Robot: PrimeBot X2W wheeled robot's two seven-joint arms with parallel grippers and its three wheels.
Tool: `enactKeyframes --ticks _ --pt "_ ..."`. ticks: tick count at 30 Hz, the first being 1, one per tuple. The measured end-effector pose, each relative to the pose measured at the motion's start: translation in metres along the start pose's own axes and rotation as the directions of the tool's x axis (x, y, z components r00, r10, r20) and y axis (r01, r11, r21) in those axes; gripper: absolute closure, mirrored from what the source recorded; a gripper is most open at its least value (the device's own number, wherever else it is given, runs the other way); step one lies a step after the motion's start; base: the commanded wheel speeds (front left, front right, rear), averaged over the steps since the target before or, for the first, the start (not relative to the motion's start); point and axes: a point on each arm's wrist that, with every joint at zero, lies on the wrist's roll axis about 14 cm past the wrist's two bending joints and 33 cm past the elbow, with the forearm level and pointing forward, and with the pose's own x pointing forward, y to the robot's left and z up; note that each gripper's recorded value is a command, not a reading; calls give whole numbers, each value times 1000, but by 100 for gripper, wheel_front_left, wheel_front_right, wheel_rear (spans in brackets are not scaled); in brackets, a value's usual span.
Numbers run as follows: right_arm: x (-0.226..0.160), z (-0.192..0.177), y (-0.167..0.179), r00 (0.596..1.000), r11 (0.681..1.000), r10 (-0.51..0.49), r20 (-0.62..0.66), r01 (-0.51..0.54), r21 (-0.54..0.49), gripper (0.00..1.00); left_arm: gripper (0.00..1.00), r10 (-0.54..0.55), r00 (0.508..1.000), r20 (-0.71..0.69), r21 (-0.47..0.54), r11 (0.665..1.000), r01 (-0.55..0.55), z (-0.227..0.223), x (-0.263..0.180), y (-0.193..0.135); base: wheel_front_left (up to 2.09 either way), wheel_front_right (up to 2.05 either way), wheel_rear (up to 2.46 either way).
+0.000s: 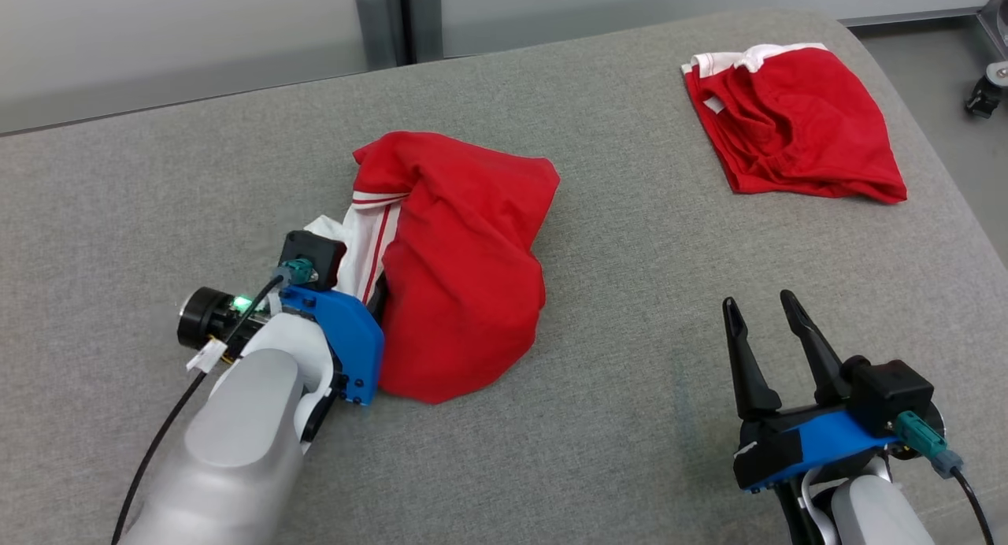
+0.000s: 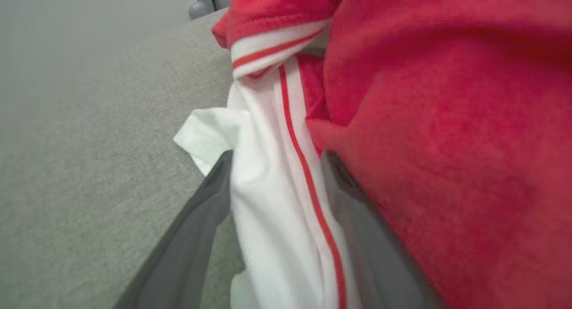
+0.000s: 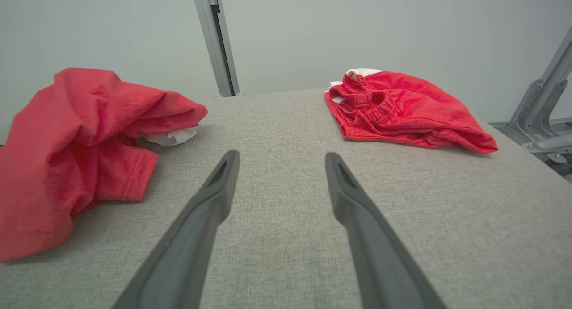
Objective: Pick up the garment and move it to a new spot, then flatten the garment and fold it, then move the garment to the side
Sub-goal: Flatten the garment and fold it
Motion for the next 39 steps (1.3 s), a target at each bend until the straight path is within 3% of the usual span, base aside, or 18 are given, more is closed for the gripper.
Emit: enactKeyframes --ticks 3,4,5,6,11,17,28,35,39 --pt "0 0 0 1000 1000 -1 0 1 -1 0 0 -23 999 -33 -26 999 23 -8 2 -9 0 0 0" --pt "-1 0 -1 1000 1000 -2 1 2 -1 0 20 -28 999 -37 -31 999 27 -10 2 -11 0 0 0" --pt "-1 1 -1 1000 1000 -3 1 3 -1 0 65 -31 999 -37 -28 999 30 -11 2 -12 0 0 0" --pt "-1 1 -2 1000 1000 -4 3 4 -1 0 100 -33 999 -29 -28 999 32 -10 1 -13 0 0 0" --pt "-3 7 0 1000 1000 1 20 -1 -6 0 100 27 995 92 -48 999 -23 8 -14 7 0 0 0" --pt "-3 10 21 998 998 62 33 -62 -4 0 100 181 957 225 -69 983 -170 34 -50 60 0 0 0" --pt "-9 14 43 991 992 127 45 -127 3 0 100 482 786 387 -118 872 -476 81 -150 180 0 0 0" --pt "-9 5 49 990 990 141 22 -141 18 0 100 502 775 383 -142 861 -488 57 -161 176 0 0 0" --pt "-7 3 52 989 989 149 16 -150 21 0 100 426 785 450 -140 902 -409 71 -148 139 0 0 0"
